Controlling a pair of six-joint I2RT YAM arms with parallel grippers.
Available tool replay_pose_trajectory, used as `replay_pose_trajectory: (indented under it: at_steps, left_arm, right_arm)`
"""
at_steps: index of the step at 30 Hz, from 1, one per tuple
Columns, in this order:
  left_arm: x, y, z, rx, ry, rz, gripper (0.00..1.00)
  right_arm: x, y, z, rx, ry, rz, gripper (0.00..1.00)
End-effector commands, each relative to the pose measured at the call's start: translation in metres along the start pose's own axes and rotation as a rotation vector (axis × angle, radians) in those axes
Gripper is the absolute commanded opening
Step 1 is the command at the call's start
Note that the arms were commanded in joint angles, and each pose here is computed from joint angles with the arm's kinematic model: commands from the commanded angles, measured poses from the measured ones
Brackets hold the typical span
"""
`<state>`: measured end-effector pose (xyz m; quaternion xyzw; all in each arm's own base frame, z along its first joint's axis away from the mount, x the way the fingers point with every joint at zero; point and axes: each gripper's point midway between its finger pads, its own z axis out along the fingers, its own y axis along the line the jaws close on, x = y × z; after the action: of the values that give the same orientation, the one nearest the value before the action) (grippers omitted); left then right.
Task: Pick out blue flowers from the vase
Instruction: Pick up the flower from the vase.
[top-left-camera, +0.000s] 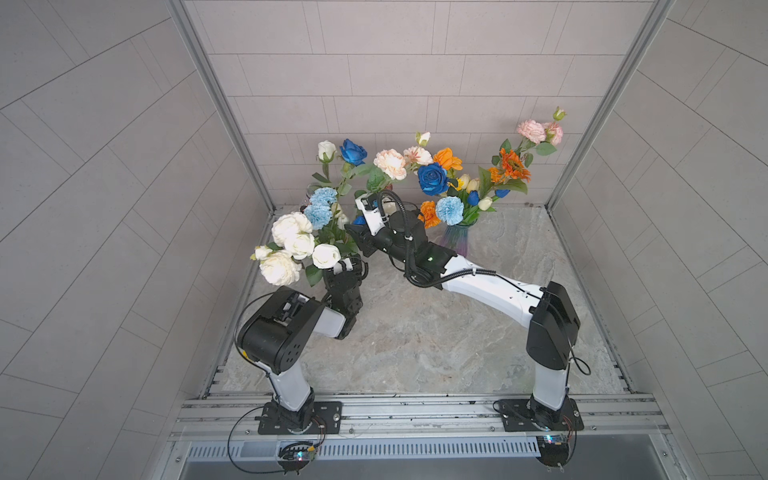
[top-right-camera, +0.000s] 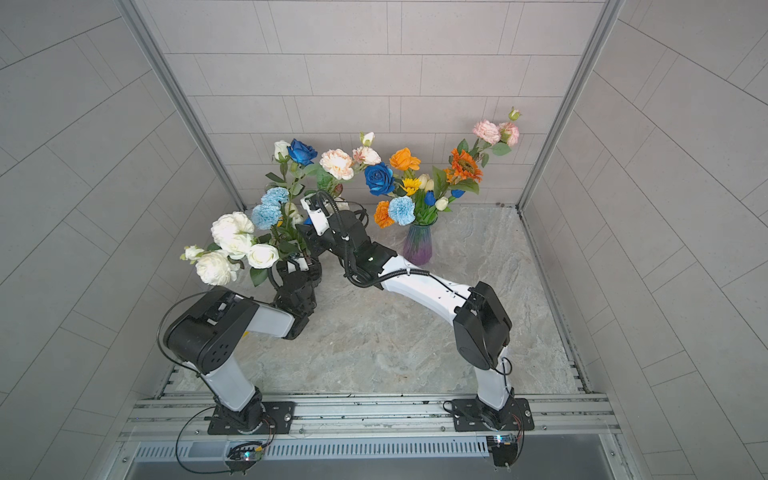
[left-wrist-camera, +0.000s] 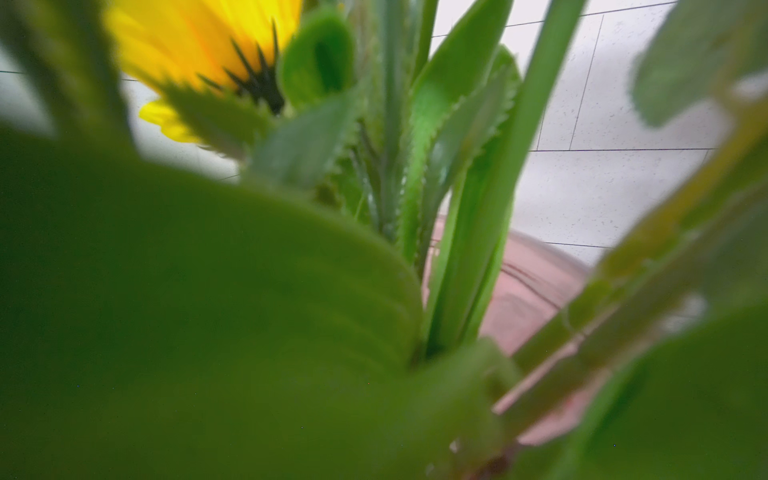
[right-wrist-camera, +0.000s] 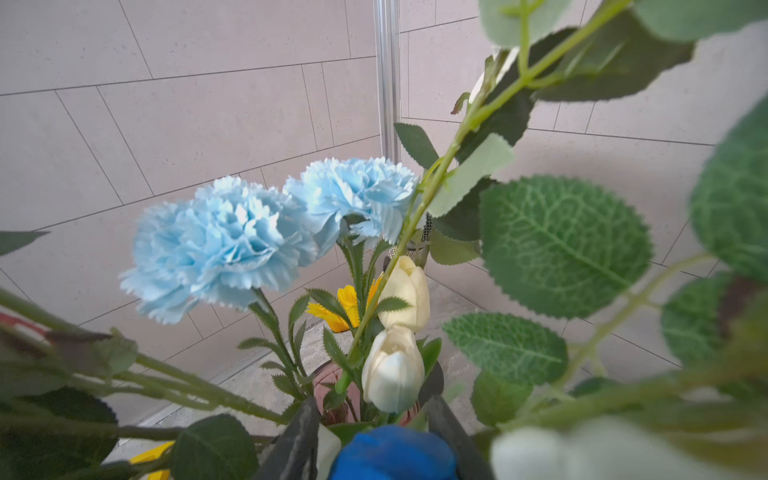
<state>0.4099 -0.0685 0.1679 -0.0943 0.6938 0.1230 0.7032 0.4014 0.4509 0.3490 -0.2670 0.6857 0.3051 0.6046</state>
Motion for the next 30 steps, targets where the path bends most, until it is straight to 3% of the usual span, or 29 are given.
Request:
replay_pose_trajectory:
  at_steps: [1, 5, 12, 19, 30]
  left_arm:
    - [-0.002, -0.007, -0.006, 0.030, -0.006, -0.017, 0.73]
    - [-0.003, -0.006, -0.006, 0.022, -0.007, -0.018, 0.73]
    - [-0.001, -0.003, -0.006, 0.006, -0.002, -0.028, 0.73]
    - [0.002, -0.002, -0.005, -0.006, 0.004, -0.032, 0.73]
    - [0.007, -0.003, -0.004, -0.011, 0.013, -0.028, 0.74]
  right_arm:
    - [0.001, 0.001, 0.008, -0.013, -0.001, -0.004, 0.38]
    - [0.005, 0.000, 0.010, -0.012, 0.013, -0.007, 0.22]
    - [0.005, -0.001, 0.000, -0.002, 0.018, -0.018, 0.08]
    - [-0.031, 0.005, -0.016, -0.023, -0.035, -0.052, 0.08]
    - [-0.128, 0.021, -0.070, -0.051, -0.178, -0.154, 0.10]
